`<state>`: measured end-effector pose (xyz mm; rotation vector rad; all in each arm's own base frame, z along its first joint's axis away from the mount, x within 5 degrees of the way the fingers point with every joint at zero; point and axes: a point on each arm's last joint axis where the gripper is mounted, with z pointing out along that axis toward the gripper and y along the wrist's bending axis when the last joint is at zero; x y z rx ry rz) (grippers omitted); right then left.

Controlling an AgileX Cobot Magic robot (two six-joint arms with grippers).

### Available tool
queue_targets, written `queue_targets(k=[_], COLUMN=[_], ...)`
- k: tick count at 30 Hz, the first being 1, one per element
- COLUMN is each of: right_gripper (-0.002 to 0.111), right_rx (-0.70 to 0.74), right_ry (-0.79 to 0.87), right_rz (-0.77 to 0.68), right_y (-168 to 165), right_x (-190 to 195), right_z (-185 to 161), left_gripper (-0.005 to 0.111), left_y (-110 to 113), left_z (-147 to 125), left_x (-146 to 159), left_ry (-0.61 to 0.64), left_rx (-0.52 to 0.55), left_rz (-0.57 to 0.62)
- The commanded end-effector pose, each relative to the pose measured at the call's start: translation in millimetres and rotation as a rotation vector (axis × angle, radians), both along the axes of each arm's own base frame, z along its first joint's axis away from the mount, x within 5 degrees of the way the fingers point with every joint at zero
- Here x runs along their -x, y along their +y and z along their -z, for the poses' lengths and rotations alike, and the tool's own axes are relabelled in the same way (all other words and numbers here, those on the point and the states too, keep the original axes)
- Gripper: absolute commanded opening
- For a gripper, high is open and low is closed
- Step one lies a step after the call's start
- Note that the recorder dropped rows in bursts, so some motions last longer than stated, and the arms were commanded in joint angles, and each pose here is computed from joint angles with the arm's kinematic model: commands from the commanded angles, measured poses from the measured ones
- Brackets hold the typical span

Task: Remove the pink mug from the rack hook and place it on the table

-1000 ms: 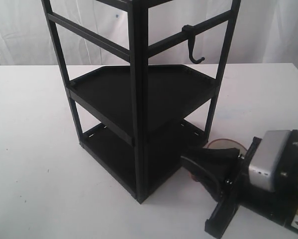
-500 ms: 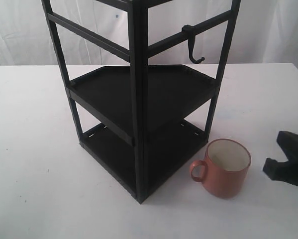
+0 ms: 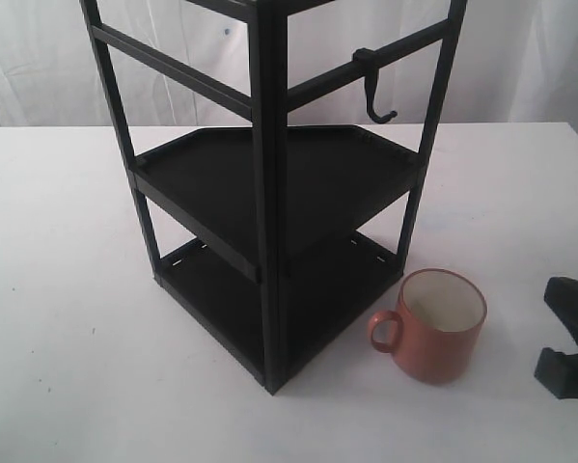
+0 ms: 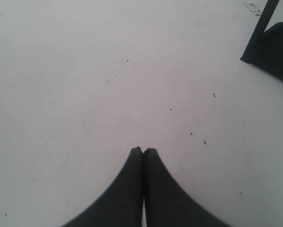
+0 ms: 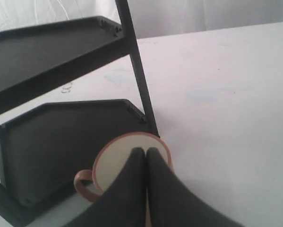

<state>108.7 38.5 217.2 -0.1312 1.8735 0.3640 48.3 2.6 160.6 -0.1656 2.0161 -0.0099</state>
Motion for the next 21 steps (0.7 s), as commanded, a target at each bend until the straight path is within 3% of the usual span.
queue_targets(k=[1, 7, 10, 15, 21], right_gripper=[0.000, 0.000, 0.000, 0.000, 0.000], right_rx=[-0.075, -0.075, -0.113, -0.047, -0.015], right_ry=[-0.034, -0.035, -0.129, -0.413, -0.406], right_rz=[0.012, 0.008, 0.013, 0.265, 0.304], right_y=[-2, -2, -10, -34, -36], right_x=[6, 8, 28, 61, 60], right_z=[-7, -7, -17, -33, -29], left_gripper=[0.000, 0.000, 0.000, 0.000, 0.000], left_y=[-1, -1, 0, 0, -1], left_z=[3, 3, 2, 2, 3], left_x=[0, 0, 0, 0, 0], left_ry=[0.011, 0.011, 0.009, 0.009, 0.010], left_rx=[0.003, 0.003, 0.003, 0.003, 0.003], left_rz=[0.007, 0.007, 0.007, 0.007, 0.007])
